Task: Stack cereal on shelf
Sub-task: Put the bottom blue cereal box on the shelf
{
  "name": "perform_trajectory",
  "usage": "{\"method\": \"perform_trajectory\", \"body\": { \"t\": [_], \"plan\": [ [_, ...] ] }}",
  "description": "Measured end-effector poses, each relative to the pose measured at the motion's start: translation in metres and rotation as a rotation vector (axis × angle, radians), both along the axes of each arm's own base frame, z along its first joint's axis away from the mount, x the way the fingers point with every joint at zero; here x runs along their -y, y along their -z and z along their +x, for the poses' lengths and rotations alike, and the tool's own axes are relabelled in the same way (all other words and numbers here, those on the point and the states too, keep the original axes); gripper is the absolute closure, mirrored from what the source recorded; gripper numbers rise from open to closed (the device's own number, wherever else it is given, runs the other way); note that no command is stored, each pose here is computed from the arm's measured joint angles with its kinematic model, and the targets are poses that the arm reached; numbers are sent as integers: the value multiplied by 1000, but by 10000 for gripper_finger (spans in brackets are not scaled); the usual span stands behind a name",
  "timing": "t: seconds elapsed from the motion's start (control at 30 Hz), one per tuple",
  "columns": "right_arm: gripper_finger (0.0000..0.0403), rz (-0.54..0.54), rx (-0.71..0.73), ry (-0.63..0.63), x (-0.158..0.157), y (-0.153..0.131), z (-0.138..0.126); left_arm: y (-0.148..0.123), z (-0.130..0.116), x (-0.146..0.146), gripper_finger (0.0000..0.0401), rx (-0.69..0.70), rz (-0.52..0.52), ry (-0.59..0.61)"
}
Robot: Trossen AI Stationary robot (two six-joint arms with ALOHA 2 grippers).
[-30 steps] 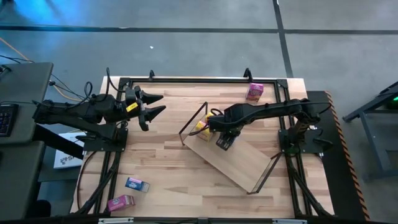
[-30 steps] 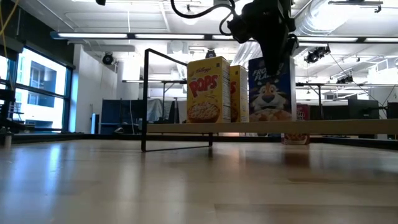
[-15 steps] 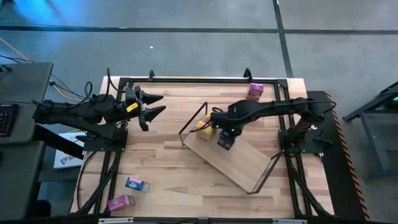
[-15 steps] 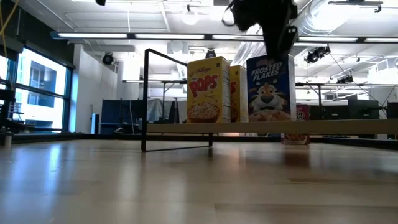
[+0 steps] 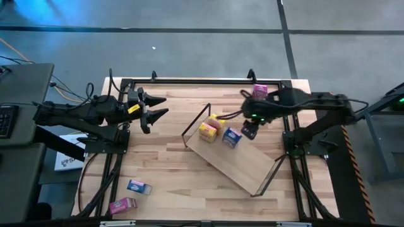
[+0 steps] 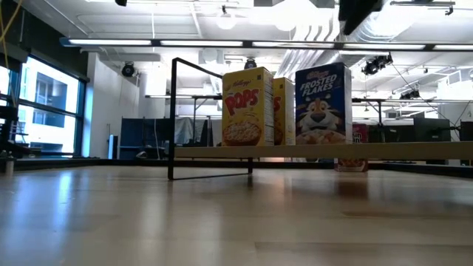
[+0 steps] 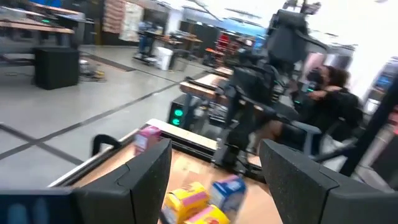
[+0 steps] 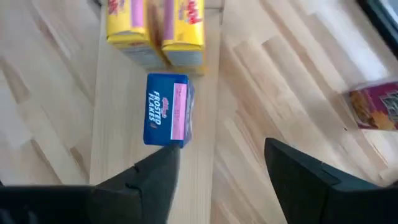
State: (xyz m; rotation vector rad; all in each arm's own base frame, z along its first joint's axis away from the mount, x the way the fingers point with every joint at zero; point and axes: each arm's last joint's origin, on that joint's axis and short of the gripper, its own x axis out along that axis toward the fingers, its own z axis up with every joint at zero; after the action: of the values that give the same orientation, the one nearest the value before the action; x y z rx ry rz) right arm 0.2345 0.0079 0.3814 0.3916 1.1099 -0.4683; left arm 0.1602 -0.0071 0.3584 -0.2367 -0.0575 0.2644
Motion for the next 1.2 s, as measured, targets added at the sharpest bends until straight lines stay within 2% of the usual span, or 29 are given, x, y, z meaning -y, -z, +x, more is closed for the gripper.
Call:
{"method": "perform_trajectory", "body": {
  "t": [0.2, 0.33, 0.47, 0.57, 0.67, 0.9, 1.2],
  "plan": [
    [174, 83, 169, 140, -7, 30, -44, 0, 1, 3, 167, -1, 2, 90],
    [174, 136, 473, 198, -11, 46, -55, 1, 1, 3, 167, -7, 3, 90],
    [174, 88, 801, 212, -10, 51, -53, 1, 1, 3, 167, -12, 18, 90],
    [174, 37, 934, 173, -10, 53, -50, 1, 1, 3, 167, -8, 3, 90],
    [174, -13, 983, 128, -10, 54, -47, 1, 1, 3, 167, -2, -24, 91],
    [174, -121, 976, 27, -10, 52, -45, 1, 1, 2, 167, -2, -22, 62],
    [174, -136, 970, 12, -10, 52, -45, 1, 0, 0, 167, -8, 5, 6]
  ]
}}
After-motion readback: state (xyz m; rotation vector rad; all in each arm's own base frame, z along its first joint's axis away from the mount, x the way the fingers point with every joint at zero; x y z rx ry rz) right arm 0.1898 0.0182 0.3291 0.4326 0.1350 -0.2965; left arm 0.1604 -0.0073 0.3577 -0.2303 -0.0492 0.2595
